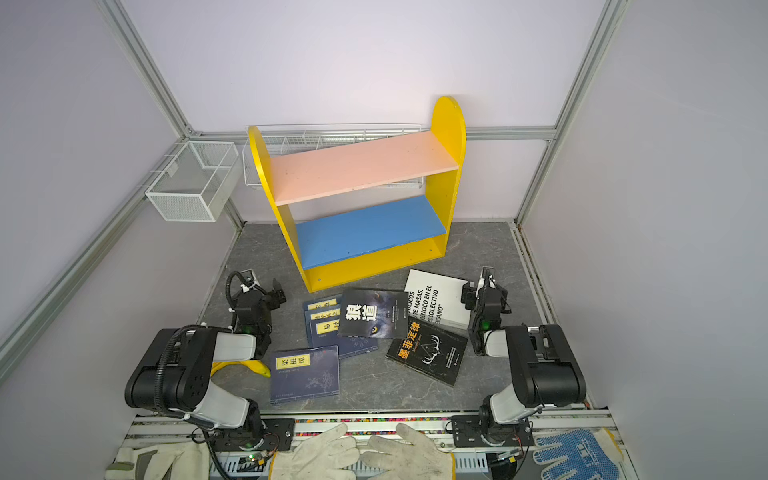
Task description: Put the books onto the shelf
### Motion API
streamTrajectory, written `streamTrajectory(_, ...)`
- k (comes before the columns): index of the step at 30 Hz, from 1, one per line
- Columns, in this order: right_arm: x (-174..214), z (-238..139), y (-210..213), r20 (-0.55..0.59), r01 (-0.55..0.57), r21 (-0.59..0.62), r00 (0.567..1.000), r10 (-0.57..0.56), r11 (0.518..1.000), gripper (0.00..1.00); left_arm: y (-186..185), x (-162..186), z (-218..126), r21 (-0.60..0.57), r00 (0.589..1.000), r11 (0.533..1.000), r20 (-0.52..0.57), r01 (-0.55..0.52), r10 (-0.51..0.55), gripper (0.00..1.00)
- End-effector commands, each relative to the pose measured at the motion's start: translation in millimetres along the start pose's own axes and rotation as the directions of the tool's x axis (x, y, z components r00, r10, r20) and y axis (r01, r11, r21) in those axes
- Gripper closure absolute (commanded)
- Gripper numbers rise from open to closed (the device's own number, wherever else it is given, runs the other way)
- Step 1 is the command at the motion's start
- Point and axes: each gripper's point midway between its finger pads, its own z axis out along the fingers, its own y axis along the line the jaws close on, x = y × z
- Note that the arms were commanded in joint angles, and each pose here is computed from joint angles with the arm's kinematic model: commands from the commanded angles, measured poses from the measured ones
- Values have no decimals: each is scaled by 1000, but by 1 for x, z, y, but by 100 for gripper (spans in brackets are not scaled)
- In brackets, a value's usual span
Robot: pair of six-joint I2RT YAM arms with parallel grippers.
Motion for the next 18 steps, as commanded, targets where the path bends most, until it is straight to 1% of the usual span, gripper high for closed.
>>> streamTrajectory(1,-2,-1,-3,11,18,11,1000,-18,1000,11,-4,-9,4,1,1000,1000,26,-2,2,1)
streamTrajectory(18,-2,-1,-3,10,18,13,1000,-18,1000,11,-4,-9,4,1,1000,1000,25,-2,2,1)
